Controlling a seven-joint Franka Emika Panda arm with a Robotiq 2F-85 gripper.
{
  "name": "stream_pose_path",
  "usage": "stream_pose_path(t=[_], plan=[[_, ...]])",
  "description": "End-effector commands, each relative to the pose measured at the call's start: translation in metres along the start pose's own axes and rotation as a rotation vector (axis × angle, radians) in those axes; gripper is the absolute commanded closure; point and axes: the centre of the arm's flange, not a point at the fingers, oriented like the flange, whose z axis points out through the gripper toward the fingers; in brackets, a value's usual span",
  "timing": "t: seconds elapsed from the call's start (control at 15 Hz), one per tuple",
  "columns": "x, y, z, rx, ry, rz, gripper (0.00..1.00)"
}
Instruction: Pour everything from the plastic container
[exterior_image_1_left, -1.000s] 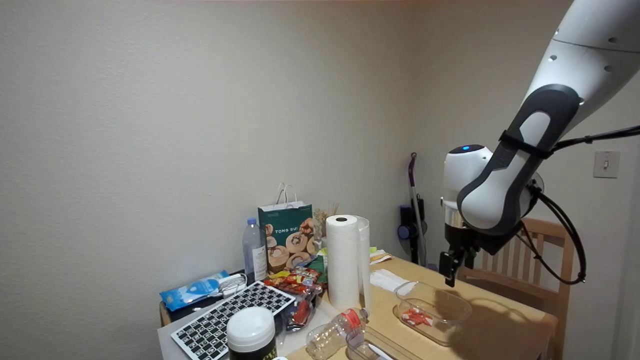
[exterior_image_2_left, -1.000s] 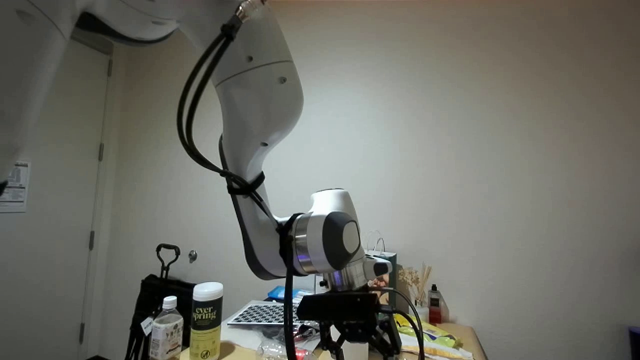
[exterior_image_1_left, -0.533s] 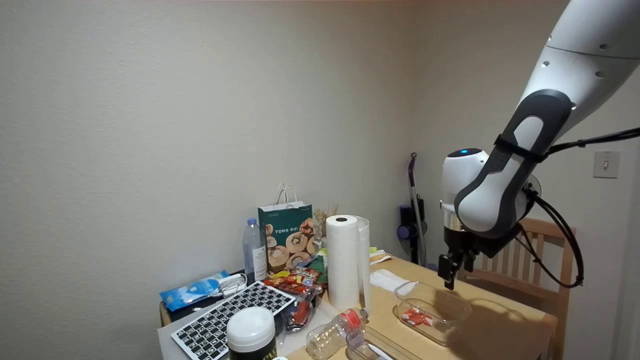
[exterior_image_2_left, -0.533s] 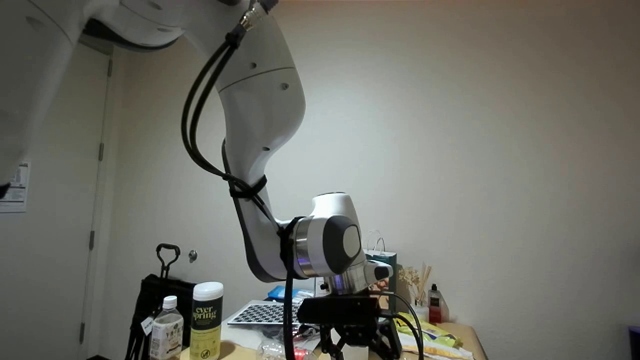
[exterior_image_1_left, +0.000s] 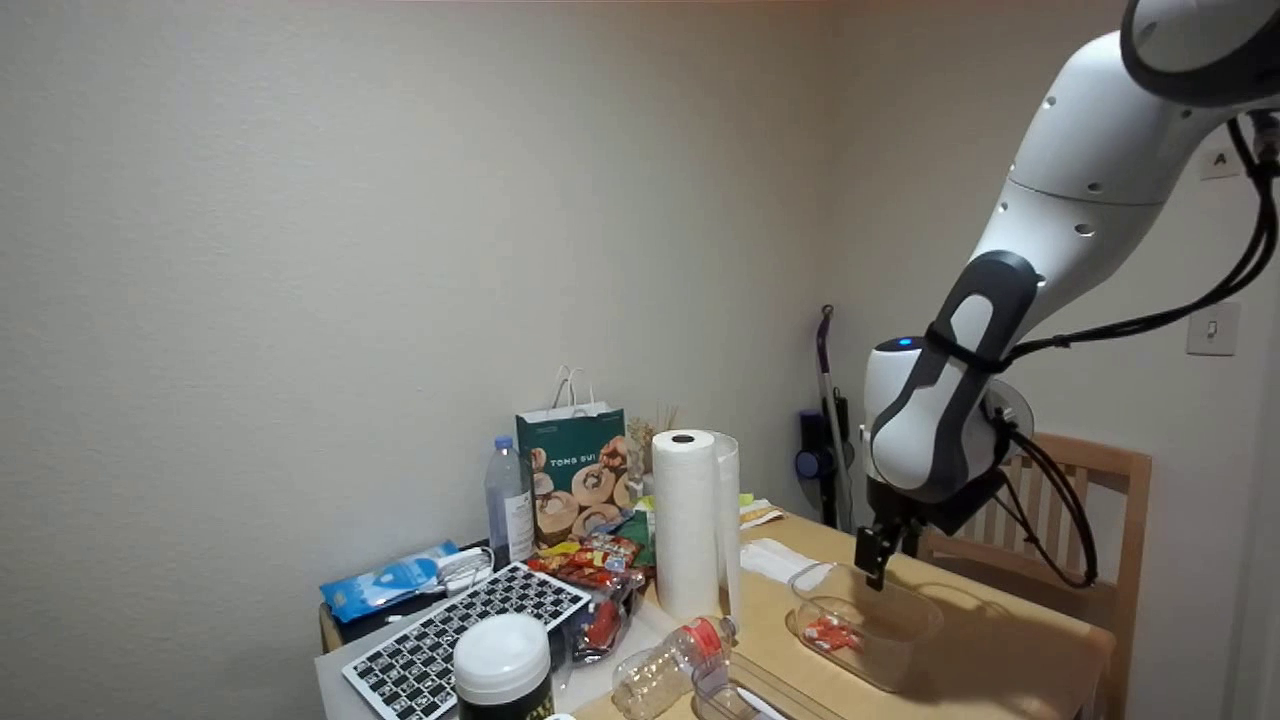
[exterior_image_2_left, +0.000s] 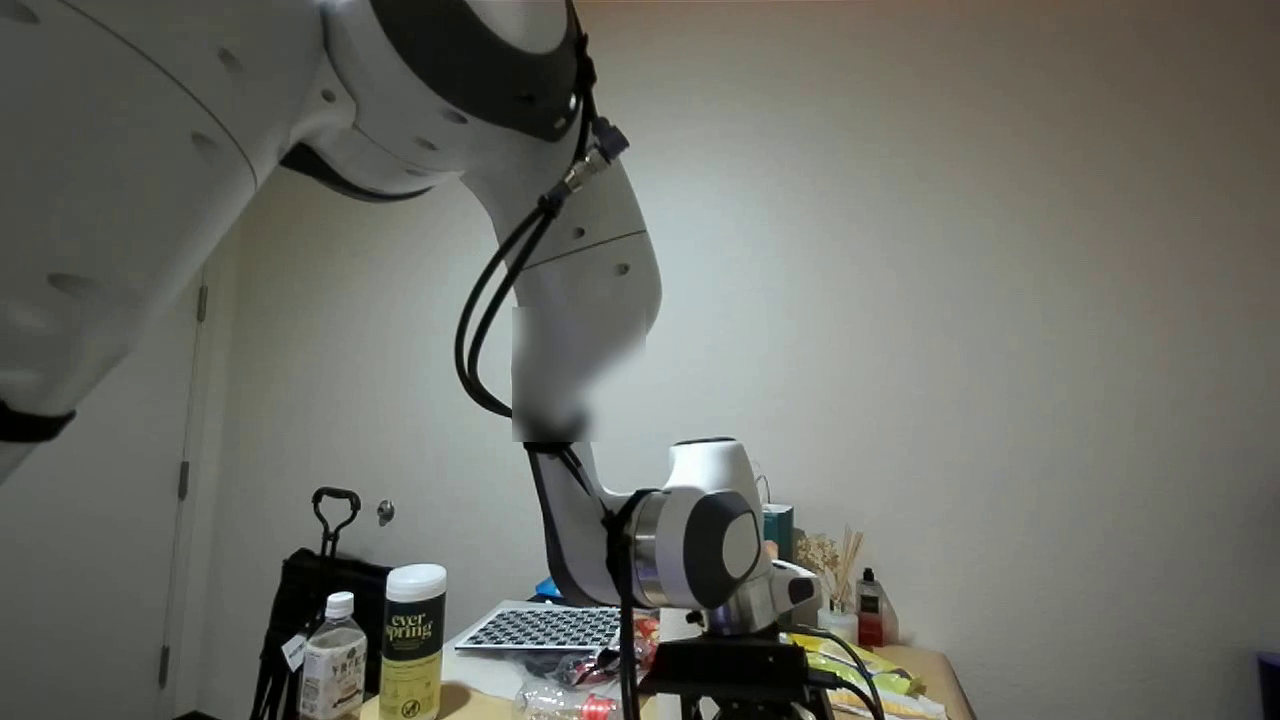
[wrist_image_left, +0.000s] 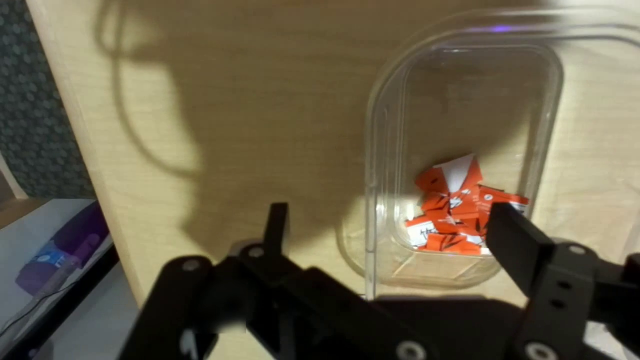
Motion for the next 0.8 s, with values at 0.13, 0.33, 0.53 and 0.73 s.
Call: stream_pose_path(t=[0.13,0.33,0.53,0.73], plan=[[0.013,0.009,0.017,-0.017,-0.002,0.002,0.0],[0.012,0.01,0.029,0.042,-0.024,-0.01,0.0],[0.012,0.006,0.041,0.094,-0.049,0.009,0.33],[0.01,0.007,0.048,0.123,-0.06,0.024,0.55]])
